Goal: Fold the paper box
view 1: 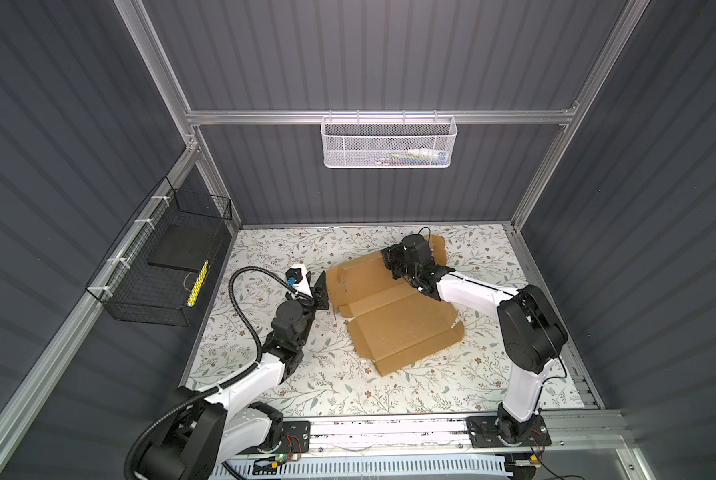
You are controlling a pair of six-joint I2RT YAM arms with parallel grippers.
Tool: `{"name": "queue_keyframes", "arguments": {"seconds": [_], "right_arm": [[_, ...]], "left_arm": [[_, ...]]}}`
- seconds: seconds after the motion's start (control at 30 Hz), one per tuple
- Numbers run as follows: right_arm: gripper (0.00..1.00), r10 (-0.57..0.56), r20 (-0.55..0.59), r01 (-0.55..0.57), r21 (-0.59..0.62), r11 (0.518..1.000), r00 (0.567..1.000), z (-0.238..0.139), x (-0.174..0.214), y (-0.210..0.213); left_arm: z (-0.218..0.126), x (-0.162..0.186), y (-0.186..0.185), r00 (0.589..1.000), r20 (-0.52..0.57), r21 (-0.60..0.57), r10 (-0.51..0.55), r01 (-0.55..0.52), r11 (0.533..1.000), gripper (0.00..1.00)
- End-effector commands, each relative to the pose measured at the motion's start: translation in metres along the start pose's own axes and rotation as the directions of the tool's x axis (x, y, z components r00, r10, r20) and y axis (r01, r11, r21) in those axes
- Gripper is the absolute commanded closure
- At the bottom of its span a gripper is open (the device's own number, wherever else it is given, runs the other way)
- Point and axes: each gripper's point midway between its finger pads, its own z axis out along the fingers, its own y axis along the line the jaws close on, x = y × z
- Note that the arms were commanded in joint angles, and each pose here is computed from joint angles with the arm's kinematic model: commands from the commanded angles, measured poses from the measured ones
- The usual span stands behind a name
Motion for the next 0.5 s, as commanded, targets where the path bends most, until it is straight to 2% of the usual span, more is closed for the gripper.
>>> {"name": "queue_keyframes", "arguments": {"seconds": [0.0, 0.33, 0.47], "right_arm": [[0.98, -0.052, -0.031, 0.050, -0.056, 0.997, 0.998, -0.007, 0.009, 0.016], [0.98, -0.165, -0.066, 0.160, -0.071, 0.985, 0.984, -0.011, 0.018, 0.026], [0.98, -0.182, -0.085, 0.176, -0.073, 0.982, 0.980, -0.012, 0.021, 0.024]], "left_arm": [[-0.004, 0.024, 0.010, 0.988, -0.154, -0.042, 0.026, -0.033, 0.999, 0.54], [-0.002, 0.036, 0.034, 0.962, -0.253, -0.071, -0.099, 0.084, 0.994, 0.52], [-0.001, 0.039, 0.034, 0.953, -0.282, -0.062, -0.108, 0.095, 0.994, 0.52]]}}
